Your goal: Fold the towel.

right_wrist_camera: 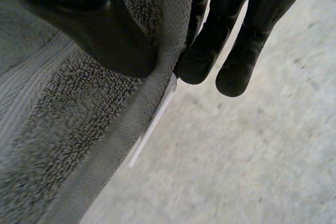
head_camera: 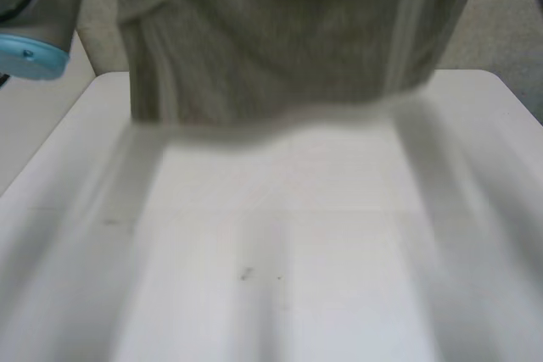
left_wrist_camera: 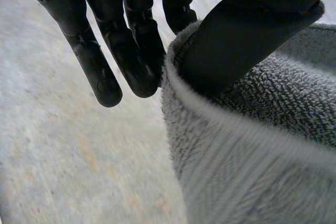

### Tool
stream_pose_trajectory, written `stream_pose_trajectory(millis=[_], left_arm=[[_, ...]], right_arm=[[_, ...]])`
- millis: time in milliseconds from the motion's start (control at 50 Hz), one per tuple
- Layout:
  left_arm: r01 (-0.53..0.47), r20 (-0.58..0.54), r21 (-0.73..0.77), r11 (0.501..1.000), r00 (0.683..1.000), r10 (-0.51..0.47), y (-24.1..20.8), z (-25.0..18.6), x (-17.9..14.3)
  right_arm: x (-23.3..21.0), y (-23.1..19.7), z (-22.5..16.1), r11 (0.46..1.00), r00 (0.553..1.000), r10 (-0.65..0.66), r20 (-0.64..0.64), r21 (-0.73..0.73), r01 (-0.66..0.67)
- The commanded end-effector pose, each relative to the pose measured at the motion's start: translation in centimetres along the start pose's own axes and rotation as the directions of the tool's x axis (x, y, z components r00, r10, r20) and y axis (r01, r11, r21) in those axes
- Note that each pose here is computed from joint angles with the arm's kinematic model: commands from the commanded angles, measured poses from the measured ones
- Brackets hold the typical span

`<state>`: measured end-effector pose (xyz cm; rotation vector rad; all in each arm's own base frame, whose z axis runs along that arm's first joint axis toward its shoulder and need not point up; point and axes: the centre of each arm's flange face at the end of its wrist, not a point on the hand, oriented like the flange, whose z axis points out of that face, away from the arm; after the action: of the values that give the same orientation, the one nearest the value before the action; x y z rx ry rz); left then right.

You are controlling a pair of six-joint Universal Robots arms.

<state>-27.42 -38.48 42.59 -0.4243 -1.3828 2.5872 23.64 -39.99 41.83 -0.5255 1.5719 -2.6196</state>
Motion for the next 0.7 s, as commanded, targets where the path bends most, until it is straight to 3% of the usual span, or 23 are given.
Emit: stream_pose_trajectory(millis=[20, 140, 180, 200, 220, 240, 260, 280, 300, 340, 380, 400, 480, 700], left_arm=[[0.081, 0.019, -0.111, 0.991, 0.997, -0.079, 0.1, -3.0, -0.5], [0.071, 0.018, -0.364, 0.929, 0.997, -0.069, 5.9, -8.3, -0.4], [0.065, 0.012, -0.426, 0.902, 0.998, -0.067, 7.4, -9.9, -0.1], [0.056, 0.004, -0.485, 0.872, 0.998, -0.063, 8.9, -11.5, 0.2], [0.044, -0.012, -0.544, 0.838, 0.998, -0.06, 10.3, -13.1, 0.5], [0.044, -0.012, -0.544, 0.838, 0.998, -0.06, 10.3, -13.2, 0.5], [0.03, -0.033, -0.592, 0.805, 0.998, -0.061, 11.8, -14.7, 1.0], [0.029, -0.033, -0.593, 0.805, 0.998, -0.061, 11.8, -14.7, 1.0], [0.013, -0.058, -0.637, 0.771, 0.996, -0.065, 13.0, -16.3, 1.4], [-0.007, -0.088, -0.669, 0.743, 0.994, -0.07, 14.1, -17.6, 1.8], [-0.042, -0.138, -0.726, 0.686, 0.987, -0.086, 16.7, -20.2, 2.7], [-0.042, -0.138, -0.726, 0.686, 0.987, -0.086, 16.8, -20.2, 2.7], [-0.087, -0.183, -0.755, 0.65, 0.98, -0.081, 18.6, -22.7, 3.4], [-0.104, -0.193, -0.726, 0.679, 0.98, -0.056, 18.7, -22.9, 3.4]], right_arm=[[0.7, 0.2, -2.6, 0.993, 0.999, 0.035, 0.016, -0.114, -0.033], [-0.7, 3.9, -5.9, 0.942, 0.989, 0.07, 0.131, -0.334, -0.022], [-2.3, 7.1, -8.6, 0.884, 0.969, 0.094, 0.227, -0.466, 0.023], [-2.3, 7.1, -8.6, 0.884, 0.969, 0.095, 0.227, -0.467, 0.023], [-2.8, 8.8, -10.0, 0.85, 0.961, 0.103, 0.255, -0.524, 0.048], [-3.2, 10.5, -11.5, 0.814, 0.954, 0.109, 0.278, -0.576, 0.075], [-3.2, 10.5, -11.5, 0.814, 0.954, 0.109, 0.278, -0.576, 0.075], [-3.7, 12.1, -13.1, 0.774, 0.946, 0.116, 0.302, -0.624, 0.104], [-3.7, 12.2, -13.1, 0.774, 0.946, 0.116, 0.302, -0.625, 0.105], [-4.2, 14.9, -15.9, 0.711, 0.937, 0.132, 0.325, -0.689, 0.139], [-4.3, 16.1, -17.0, 0.69, 0.936, 0.137, 0.324, -0.709, 0.145], [-4.3, 17.2, -18.1, 0.67, 0.938, 0.142, 0.317, -0.728, 0.145], [-4.0, 18.4, -19.5, 0.656, 0.943, 0.146, 0.299, -0.743, 0.134], [-0.4, 19.5, -20.3, 0.692, 0.974, 0.125, 0.189, -0.72, 0.051]])
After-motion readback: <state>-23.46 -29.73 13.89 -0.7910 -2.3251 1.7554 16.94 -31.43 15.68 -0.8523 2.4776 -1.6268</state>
